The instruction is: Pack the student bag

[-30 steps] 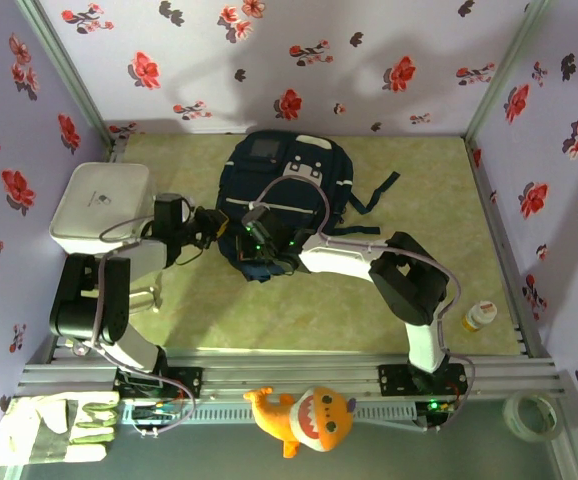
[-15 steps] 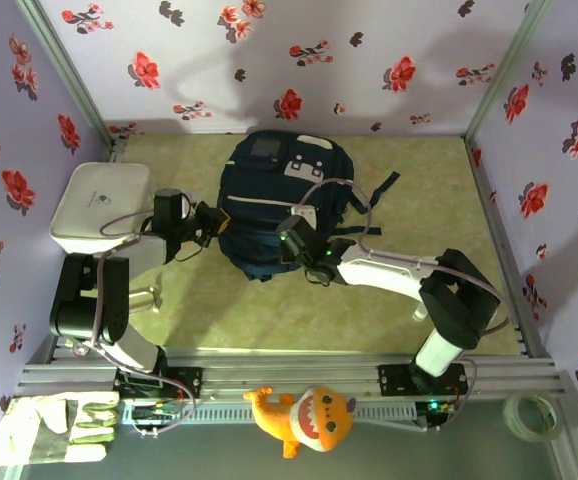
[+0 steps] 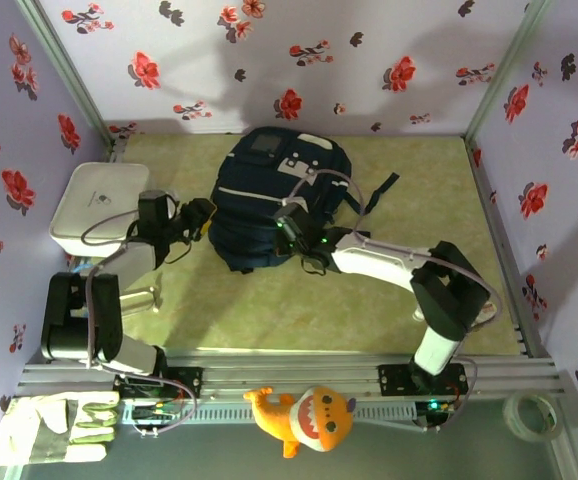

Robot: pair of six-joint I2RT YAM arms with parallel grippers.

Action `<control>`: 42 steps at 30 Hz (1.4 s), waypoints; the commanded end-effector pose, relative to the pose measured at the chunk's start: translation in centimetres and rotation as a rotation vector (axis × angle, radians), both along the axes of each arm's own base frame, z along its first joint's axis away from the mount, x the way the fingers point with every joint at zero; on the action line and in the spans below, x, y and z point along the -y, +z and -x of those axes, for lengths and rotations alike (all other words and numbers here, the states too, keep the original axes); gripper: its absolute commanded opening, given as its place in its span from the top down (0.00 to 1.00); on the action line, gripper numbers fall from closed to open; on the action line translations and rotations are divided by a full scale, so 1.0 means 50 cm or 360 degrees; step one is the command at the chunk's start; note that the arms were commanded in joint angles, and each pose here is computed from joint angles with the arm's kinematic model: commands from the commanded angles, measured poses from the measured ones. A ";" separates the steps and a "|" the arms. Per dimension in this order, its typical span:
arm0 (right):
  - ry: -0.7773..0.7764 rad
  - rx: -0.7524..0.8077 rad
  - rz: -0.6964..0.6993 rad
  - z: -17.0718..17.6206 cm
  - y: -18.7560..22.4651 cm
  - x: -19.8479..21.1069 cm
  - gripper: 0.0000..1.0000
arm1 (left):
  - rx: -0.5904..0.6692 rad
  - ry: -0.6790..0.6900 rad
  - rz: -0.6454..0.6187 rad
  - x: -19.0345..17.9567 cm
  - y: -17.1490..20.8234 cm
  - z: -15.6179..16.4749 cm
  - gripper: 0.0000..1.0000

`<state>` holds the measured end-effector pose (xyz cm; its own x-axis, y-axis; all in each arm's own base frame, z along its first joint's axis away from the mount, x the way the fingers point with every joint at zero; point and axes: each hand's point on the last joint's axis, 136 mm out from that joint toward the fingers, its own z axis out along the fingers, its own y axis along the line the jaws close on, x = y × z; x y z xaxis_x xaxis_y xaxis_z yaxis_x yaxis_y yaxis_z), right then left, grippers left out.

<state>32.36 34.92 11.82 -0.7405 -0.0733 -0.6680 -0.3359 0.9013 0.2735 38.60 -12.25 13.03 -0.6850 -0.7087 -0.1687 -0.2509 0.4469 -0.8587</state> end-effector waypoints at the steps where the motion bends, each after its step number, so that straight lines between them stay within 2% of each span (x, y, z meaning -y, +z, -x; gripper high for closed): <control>1: 0.0206 0.0098 -0.0158 -0.006 0.060 -0.101 1.00 | -0.0037 0.0030 0.0022 -0.007 -0.002 0.026 0.46; 5: 0.0274 0.0095 -0.0205 0.001 0.065 -0.148 1.00 | -0.0043 0.0012 0.0113 0.005 0.004 0.033 0.45; 10: 0.0314 0.0069 -0.0241 0.015 0.060 -0.169 1.00 | -0.0032 0.0006 0.0253 0.029 0.021 0.015 0.46; 15: 0.0304 0.0062 -0.0260 0.018 0.059 -0.168 1.00 | -0.0022 0.0080 0.0368 0.040 0.021 -0.010 0.54; 21: 0.0286 0.0065 -0.0278 0.018 0.060 -0.165 1.00 | -0.0064 0.0147 0.0360 0.039 -0.005 -0.017 0.61; 30: 0.0274 0.0063 -0.0288 0.018 0.062 -0.163 1.00 | -0.0112 0.0269 0.0316 0.023 -0.031 -0.006 0.66; 40: 0.0283 0.0059 -0.0303 0.022 0.065 -0.164 1.00 | -0.0087 0.0241 0.0302 0.039 -0.025 -0.025 0.66; 42: 0.0275 0.0064 -0.0293 0.022 0.064 -0.159 1.00 | -0.0069 0.0238 0.0302 0.040 -0.020 -0.033 0.71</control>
